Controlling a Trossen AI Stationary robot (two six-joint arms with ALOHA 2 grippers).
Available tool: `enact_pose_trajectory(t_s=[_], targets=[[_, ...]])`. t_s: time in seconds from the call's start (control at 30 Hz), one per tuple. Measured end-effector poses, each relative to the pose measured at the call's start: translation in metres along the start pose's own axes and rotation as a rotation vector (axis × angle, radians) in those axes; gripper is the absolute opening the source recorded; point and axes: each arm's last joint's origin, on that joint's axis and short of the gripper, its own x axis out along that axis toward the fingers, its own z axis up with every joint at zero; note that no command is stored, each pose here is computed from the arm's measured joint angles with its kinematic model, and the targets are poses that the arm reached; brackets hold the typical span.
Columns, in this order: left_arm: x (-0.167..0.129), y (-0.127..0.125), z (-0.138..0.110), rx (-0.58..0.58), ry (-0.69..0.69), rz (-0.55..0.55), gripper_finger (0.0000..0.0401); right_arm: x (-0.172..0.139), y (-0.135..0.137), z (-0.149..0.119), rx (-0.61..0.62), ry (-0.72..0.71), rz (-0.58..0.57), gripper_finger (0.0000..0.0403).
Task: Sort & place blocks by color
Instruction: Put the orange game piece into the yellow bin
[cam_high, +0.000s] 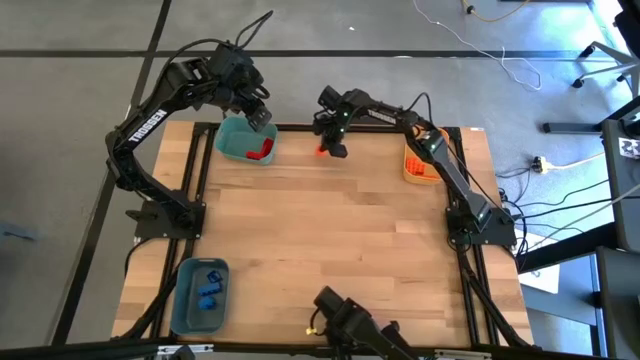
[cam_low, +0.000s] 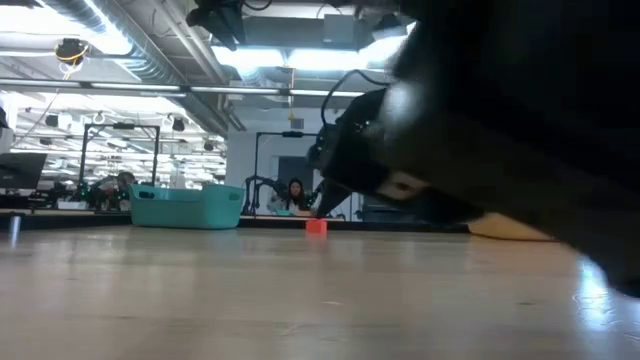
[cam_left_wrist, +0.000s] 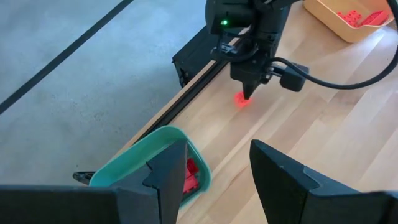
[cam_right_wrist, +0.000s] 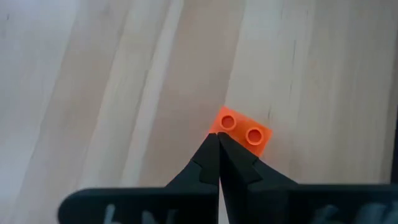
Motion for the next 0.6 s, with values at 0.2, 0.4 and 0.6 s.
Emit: enact_pose_trajectory(t_s=[0.2, 0.4, 0.6], targets=[[0.000, 0.000, 0.000, 0.001, 0.000, 0.004, 0.0169, -0.004, 0.005, -0.012, 0.103, 0.111, 0.047, 0.0000], [0.000, 0.000, 0.000, 0.009, 0.001, 0.004, 0.0169, -0.019, 0.010, -0.017, 0.217, 0.231, 0.075, 0.0000], [0.000, 0.000, 0.000, 0.034, 0.001, 0.004, 0.0169, -0.035, 0.006, -0.009, 0.295, 0.315, -0.067, 0.0003]])
